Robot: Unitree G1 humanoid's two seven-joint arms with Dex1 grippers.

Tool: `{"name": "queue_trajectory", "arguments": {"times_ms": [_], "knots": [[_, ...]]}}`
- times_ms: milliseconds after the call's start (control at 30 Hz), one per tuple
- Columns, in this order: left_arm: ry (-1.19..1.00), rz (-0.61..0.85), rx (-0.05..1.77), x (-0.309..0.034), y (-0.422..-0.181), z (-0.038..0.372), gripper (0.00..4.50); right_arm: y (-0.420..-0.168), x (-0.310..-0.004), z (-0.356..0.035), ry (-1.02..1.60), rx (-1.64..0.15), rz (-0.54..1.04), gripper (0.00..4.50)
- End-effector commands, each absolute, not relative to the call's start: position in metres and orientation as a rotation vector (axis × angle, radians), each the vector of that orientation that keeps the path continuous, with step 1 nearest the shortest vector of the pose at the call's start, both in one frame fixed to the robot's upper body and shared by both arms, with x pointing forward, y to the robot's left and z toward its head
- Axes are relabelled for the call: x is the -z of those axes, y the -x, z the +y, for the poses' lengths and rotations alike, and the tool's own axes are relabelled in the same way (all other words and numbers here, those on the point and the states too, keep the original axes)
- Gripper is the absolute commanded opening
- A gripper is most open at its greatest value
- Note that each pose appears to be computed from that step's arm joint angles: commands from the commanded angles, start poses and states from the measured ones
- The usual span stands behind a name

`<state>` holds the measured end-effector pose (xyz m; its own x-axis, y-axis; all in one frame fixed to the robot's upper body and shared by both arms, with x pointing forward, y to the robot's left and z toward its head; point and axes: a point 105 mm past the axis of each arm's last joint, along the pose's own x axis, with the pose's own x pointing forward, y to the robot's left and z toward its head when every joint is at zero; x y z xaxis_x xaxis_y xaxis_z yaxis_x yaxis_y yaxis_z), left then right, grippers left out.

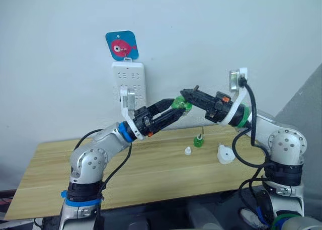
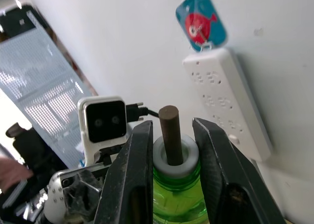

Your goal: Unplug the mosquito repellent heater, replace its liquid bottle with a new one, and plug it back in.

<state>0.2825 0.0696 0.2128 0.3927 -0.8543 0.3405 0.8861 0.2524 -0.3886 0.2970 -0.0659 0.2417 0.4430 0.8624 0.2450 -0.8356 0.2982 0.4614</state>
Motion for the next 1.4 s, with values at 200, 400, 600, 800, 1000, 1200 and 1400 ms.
{"name": "queue_trajectory", "arguments": {"times_ms": [200,400,600,800,1000,1200,1400], "knots": [[0.647,-0.117,1.195,-0.235,-0.277,0.061,4.50,-0.295,-0.267,-0.069,-0.775,-1.121,0.005,0.84],[0.679,-0.128,1.194,-0.241,-0.279,0.057,4.50,-0.288,-0.270,-0.067,-0.883,-1.155,0.048,0.84],[0.707,-0.139,1.211,-0.249,-0.277,0.057,4.50,-0.288,-0.266,-0.072,-0.926,-1.145,0.074,0.84],[0.722,-0.111,1.258,-0.249,-0.270,0.055,4.50,-0.285,-0.267,-0.071,-0.936,-1.155,0.080,0.84],[0.694,-0.072,1.261,-0.244,-0.270,0.054,4.50,-0.282,-0.271,-0.066,-0.933,-1.173,0.081,0.84],[0.696,-0.084,1.257,-0.246,-0.273,0.054,4.50,-0.281,-0.273,-0.064,-0.934,-1.175,0.080,0.84],[0.719,-0.082,1.269,-0.246,-0.271,0.055,3.91,-0.281,-0.274,-0.063,-0.933,-1.175,0.079,0.84]]}}
